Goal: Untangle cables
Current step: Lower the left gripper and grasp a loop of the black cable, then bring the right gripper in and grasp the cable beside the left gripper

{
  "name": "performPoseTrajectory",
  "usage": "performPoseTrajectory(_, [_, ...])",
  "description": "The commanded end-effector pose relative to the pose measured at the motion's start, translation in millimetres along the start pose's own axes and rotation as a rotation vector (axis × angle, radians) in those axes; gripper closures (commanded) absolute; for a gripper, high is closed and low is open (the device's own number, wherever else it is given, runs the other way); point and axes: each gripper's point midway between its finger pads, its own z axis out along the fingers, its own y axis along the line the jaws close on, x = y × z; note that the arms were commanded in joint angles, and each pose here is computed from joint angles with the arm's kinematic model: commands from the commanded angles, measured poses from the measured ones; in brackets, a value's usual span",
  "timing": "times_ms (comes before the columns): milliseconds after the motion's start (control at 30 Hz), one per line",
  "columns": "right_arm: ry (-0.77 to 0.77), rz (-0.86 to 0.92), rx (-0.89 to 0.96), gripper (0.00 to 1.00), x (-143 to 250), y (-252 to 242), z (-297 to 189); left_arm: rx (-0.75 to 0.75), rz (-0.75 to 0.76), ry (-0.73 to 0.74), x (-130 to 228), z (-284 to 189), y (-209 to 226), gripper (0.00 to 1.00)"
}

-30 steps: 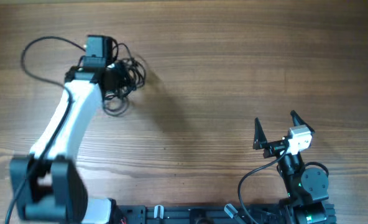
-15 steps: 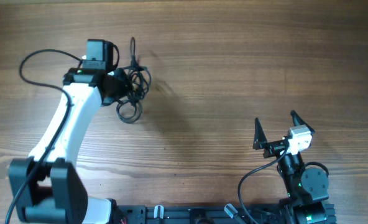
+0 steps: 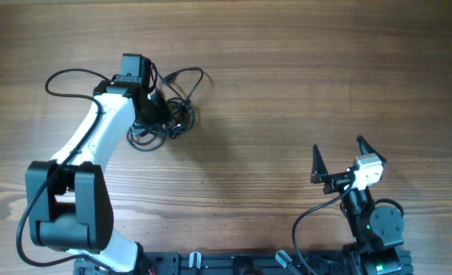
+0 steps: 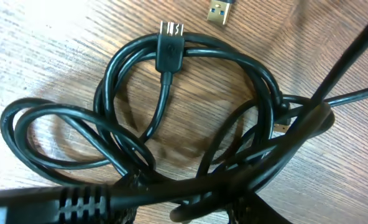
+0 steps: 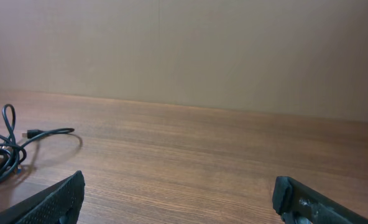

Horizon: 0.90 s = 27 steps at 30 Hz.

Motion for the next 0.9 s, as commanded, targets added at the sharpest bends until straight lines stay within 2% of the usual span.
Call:
performPoseTrajectory(0, [-0.006,-0.010,0.015,0.00,-1.2,-2.4,-0.2,0.001,0.077,0.007,2.0,3.5,0.0,0.52])
performPoseTrajectory(133, [-0.006,-0.011,0.015,0.00,-1.2,-2.4,-0.2,0.003,0.102,0.006,3.1,4.7,-0.9,0.52])
performPoseTrajectory(367, [-0.005,0.021,0.003,0.00,-0.8,-0.4,-0.2,-0.001,0.102,0.013,12.4,19.2,6.7,0.60])
performPoseTrajectory(400, [-0.005,0.063,-0.007,0.00,-1.0,1.3,-0.2,0.000,0.101,0.011,12.0,19.2,6.6,0.64])
performPoseTrajectory(467, [-0.003,0.151,-0.044,0.00,-1.0,7.6,-0.4,0.005,0.102,0.004,10.2,19.0,5.3,0.79])
performPoseTrajectory(500, [-0.001,0.201,-0.076,0.00,-1.7,13.1,-0.7,0.006,0.103,0.002,9.5,17.7,4.6,0.92])
performPoseTrajectory(533, [0.005,0.245,-0.108,0.01,-1.6,18.6,-1.2,0.008,0.100,-0.002,8.0,15.5,4.5,0.96])
performPoseTrajectory(600, [0.017,0.315,-0.176,0.00,-5.8,30.2,-3.8,0.026,0.102,-0.030,3.3,5.7,0.5,0.96])
performPoseTrajectory(733, [-0.005,0.324,-0.200,0.00,-42.8,33.0,-11.3,0.090,0.110,-0.131,-10.9,-31.1,-12.8,0.96])
performPoseTrajectory(867, [0.017,0.324,-0.200,0.00,-94.2,32.9,-13.2,0.268,0.138,-0.155,-5.0,-68.9,-40.6,0.96])
